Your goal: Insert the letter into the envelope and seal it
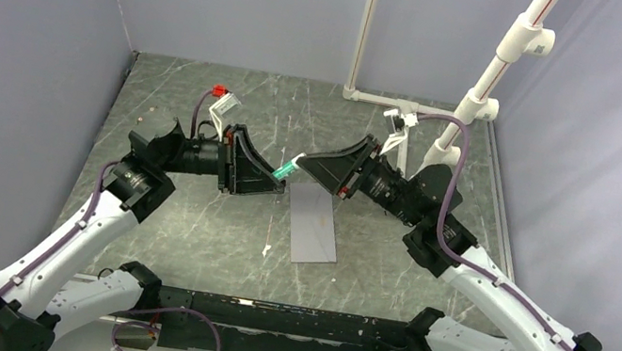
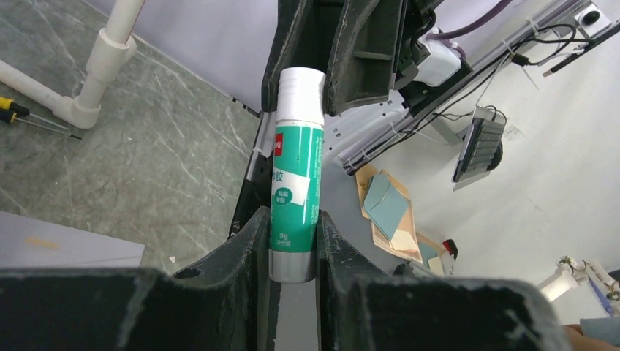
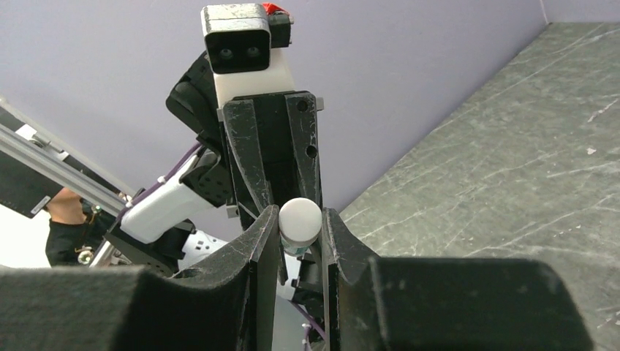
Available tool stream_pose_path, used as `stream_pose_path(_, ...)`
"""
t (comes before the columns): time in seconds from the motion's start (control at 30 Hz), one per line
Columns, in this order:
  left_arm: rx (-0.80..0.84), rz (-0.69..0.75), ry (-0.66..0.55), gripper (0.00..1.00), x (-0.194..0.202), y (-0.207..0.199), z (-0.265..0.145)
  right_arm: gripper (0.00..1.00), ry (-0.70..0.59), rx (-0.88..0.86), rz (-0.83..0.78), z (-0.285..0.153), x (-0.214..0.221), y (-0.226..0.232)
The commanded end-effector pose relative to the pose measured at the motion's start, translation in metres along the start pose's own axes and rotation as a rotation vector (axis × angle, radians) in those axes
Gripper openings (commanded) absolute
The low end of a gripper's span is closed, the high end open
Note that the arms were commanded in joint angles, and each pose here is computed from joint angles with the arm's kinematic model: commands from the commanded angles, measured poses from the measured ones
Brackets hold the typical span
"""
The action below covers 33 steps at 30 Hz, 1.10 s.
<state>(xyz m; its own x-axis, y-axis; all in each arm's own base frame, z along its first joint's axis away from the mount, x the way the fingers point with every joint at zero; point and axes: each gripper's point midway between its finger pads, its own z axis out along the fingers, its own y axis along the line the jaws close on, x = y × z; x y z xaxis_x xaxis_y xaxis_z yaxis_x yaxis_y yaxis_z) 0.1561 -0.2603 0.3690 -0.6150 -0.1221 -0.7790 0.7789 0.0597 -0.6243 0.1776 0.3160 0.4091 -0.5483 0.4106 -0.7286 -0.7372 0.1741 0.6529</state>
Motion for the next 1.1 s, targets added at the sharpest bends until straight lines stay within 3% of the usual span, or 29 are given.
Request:
stream_pose_path(0.0,-0.038,0.061,-0.054,0.02,-0.020,0.011,0.000,0.00,0.119,-0.099,-0.026,-0.013,0.026,0.022)
stream_pose_path(0.17,0.100,0.153,0.076,0.02,0.004,-0.004,-0.005,0.01,0.118,-0.077,-0.038,-0.018,0.018,0.027)
stream_pose_path(0.37,0.084,0.191,0.093,0.03,0.011,-0.003,-0.009,0.45,0.134,-0.061,-0.008,-0.019,0.004,0.040)
stream_pose_path(0.5,0.070,0.180,0.106,0.02,0.013,0.003,-0.008,0.62,0.181,-0.023,0.039,-0.018,0.010,0.034)
stream_pose_path(0.67,0.084,0.201,0.116,0.02,0.015,0.001,-0.009,0.68,0.230,0.039,0.061,-0.016,0.021,0.015)
stream_pose_path(1.07,0.151,0.214,0.201,0.02,0.031,-0.007,-0.016,0.66,0.228,0.011,0.077,-0.006,0.019,0.005)
